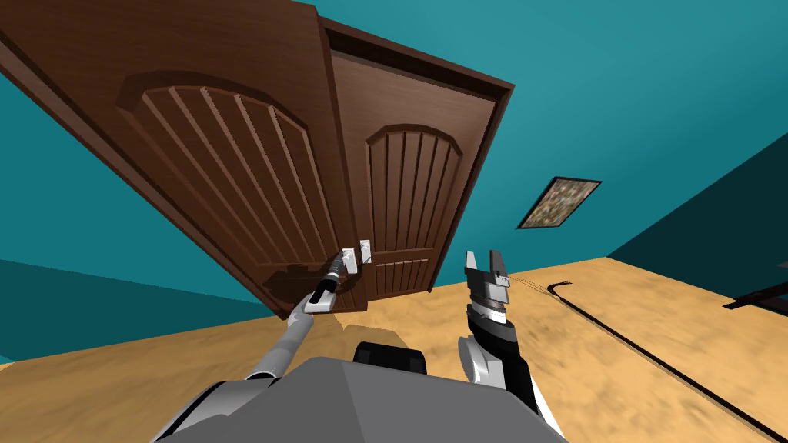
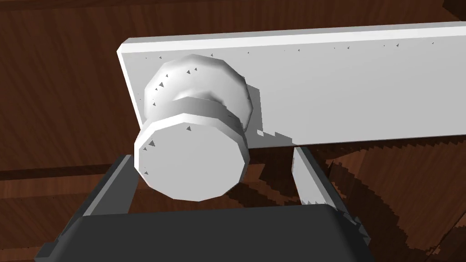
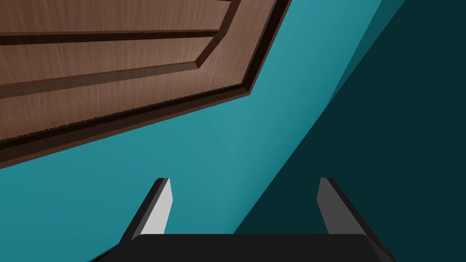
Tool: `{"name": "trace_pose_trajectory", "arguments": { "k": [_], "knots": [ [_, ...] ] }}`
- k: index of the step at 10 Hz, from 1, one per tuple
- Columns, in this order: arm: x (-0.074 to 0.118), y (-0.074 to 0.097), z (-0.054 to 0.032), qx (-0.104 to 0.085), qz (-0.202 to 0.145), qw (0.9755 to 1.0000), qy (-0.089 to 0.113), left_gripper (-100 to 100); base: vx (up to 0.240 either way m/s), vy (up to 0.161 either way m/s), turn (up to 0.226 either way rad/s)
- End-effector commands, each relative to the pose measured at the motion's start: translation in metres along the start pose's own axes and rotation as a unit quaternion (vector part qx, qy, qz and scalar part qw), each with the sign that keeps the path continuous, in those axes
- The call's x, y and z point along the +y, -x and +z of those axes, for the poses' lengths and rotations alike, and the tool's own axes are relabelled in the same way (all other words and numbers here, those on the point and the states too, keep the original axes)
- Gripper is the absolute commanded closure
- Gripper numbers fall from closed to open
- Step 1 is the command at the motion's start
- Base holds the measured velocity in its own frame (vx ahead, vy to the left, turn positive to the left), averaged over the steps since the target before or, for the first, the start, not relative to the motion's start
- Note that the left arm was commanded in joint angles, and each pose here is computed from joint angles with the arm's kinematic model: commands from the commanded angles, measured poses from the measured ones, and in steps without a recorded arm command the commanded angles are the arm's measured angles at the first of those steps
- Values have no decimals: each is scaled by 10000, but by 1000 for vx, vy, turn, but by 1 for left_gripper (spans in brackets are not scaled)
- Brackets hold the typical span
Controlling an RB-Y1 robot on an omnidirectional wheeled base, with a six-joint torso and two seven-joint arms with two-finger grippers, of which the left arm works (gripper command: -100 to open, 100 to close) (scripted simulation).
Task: Pull the door open
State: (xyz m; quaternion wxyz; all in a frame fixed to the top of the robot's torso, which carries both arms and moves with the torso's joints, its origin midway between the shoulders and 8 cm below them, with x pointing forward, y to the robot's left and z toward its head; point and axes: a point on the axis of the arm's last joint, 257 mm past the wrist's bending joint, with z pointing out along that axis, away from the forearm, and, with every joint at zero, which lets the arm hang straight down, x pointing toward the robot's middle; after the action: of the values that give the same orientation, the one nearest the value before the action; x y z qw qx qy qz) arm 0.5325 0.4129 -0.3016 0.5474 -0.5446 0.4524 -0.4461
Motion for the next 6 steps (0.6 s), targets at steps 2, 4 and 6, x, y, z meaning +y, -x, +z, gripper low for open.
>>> {"name": "trace_pose_trajectory", "arguments": {
  "k": [2, 4, 6],
  "knots": [
    [8, 11, -5, -9, 4, 10000, 11, 100, -16, 18, 4],
    [8, 11, -5, -9, 4, 10000, 11, 100, -25, 11, -14],
    [8, 11, -5, -9, 4, 10000, 11, 100, -6, 0, 2]
  ]
}}
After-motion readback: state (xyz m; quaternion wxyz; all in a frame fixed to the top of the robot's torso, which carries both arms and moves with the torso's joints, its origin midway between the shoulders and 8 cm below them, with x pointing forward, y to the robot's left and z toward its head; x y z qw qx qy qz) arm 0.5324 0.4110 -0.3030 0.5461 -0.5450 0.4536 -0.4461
